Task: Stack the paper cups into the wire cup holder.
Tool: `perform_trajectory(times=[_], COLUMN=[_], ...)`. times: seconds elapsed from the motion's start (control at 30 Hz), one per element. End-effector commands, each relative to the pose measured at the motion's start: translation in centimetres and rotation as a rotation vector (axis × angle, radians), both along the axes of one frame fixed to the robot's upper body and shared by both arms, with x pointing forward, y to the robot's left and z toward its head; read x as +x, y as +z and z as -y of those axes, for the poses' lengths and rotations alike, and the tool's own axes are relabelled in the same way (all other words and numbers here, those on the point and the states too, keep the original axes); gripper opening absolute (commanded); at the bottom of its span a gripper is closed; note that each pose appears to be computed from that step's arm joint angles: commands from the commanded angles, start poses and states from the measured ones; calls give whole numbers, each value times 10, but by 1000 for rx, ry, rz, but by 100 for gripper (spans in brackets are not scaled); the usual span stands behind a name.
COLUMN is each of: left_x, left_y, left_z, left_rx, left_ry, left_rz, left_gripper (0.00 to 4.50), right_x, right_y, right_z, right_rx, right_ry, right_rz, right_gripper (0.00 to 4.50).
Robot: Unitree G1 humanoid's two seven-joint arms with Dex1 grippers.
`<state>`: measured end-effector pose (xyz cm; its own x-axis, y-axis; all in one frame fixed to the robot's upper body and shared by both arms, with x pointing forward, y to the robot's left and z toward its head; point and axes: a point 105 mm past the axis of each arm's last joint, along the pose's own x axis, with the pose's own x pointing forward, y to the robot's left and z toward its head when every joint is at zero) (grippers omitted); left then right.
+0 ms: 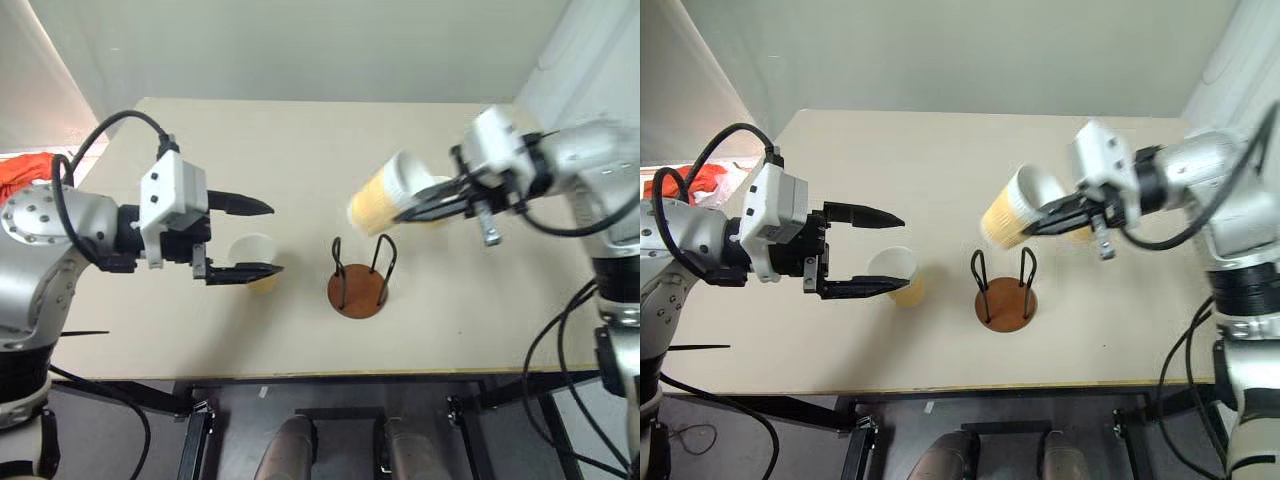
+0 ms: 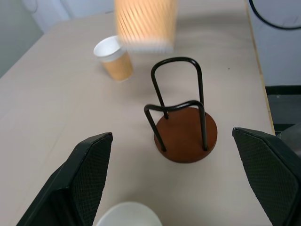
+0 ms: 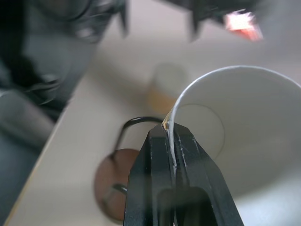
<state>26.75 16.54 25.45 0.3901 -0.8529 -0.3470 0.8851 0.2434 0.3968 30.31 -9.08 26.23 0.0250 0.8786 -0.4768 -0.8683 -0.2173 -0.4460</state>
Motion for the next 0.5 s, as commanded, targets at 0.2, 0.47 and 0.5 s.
perform_trajectory(times=[0.2,0.47,0.5], left_x=[-14,-14,-14], left_y=[10,10,10], left_z=[-4,-6,-6], left_rx=[2,15,19], left_ry=[32,53,56], left_rz=[59,61,62], left_gripper=[450,450,450], right_x=[3,-4,-3], right_y=[-6,-7,-7], right_z=[2,-5,-6], right_rx=[-99,-93,-93], right_ry=[61,119,119], right_rz=[66,50,50], right_gripper=[2,2,21])
